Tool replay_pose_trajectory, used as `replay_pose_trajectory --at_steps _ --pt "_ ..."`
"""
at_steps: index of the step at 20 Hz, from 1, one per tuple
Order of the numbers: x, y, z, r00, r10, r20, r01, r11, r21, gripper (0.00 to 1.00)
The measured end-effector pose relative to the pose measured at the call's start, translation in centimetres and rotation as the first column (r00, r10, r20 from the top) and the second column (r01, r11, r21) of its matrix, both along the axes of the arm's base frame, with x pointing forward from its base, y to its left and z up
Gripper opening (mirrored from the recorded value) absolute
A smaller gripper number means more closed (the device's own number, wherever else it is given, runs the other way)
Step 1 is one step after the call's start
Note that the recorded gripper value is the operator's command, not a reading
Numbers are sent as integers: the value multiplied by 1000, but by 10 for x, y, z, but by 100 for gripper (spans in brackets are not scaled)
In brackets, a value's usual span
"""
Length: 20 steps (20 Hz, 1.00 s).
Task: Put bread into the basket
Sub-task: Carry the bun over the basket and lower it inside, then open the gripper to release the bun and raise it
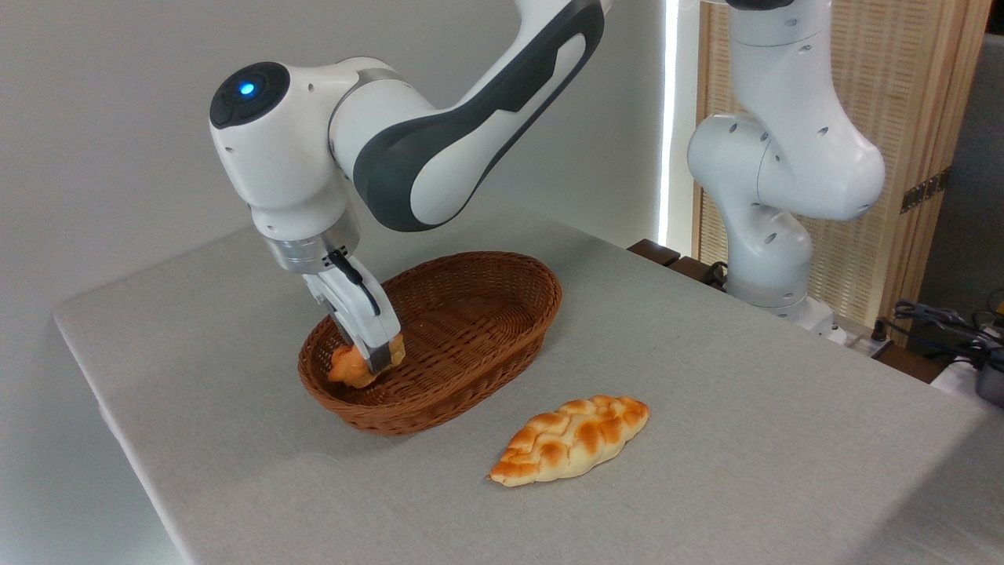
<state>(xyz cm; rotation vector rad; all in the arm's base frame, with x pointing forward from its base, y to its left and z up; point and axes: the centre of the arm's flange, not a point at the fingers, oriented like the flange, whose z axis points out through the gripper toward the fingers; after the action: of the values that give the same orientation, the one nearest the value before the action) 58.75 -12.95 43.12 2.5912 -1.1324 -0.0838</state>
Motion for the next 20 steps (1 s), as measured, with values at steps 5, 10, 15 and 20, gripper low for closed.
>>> replay_pose_trajectory --at_steps 5,10,15,20 --pt "-1 2 12 1000 4 20 -4 1000 2 100" --pt "-5 4 28 999 5 42 -5 1000 6 100" --pt "-12 30 98 984 24 177 -26 1000 12 100" --pt "-41 61 177 969 0 247 -14 998 54 100"
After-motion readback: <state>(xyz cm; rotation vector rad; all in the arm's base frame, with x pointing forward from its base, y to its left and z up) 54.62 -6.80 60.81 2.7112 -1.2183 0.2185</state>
